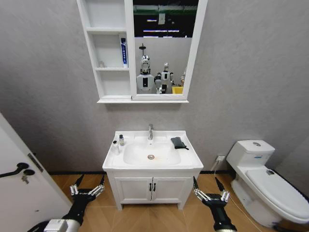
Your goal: Move facial cleanser and shampoo from washbasin to cabinet, then wipe washbasin with towel.
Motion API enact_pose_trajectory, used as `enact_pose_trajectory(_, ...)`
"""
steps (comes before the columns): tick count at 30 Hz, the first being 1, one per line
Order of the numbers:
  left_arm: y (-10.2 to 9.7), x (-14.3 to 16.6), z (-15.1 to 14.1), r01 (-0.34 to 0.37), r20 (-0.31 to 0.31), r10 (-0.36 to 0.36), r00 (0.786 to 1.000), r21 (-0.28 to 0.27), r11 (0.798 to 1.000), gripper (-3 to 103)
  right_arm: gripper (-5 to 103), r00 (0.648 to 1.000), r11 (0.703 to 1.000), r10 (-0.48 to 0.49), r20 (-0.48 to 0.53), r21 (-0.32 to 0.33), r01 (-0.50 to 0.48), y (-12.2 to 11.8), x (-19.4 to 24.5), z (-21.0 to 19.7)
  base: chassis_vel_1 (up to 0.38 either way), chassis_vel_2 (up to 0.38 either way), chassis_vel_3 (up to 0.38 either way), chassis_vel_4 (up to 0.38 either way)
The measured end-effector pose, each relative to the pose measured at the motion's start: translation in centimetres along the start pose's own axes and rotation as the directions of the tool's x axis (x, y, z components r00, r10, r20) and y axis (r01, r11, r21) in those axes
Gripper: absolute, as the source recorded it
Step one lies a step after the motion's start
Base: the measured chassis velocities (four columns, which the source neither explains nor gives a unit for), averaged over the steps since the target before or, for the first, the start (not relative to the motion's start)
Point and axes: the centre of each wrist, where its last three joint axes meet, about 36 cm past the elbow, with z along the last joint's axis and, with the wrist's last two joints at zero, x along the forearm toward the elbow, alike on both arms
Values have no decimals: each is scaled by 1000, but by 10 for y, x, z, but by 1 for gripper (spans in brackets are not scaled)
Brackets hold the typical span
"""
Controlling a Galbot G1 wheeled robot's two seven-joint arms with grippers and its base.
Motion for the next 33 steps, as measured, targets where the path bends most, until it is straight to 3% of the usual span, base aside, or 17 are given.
enact_pose_trajectory(9,-2,0,2,-10,1,10,1000,-3,1000,98,100,999,1000,5,36,24,-6,0,0,1,-233,241,249,-224)
enact_pose_trajectory(15,-4,-7,16,-57,-30,56,998,-13,998,98,100,998,999,12,55,44,-15,-1,-2,3,-174,153,144,-114)
enact_pose_trajectory(24,-4,-49,65,-146,-123,146,982,11,989,98,100,999,992,29,18,120,-31,-1,7,9,20,-14,-26,8)
enact_pose_trajectory(33,-6,-92,93,-137,-147,143,979,50,989,98,100,996,982,83,28,167,-86,-9,8,17,7,-5,-4,5)
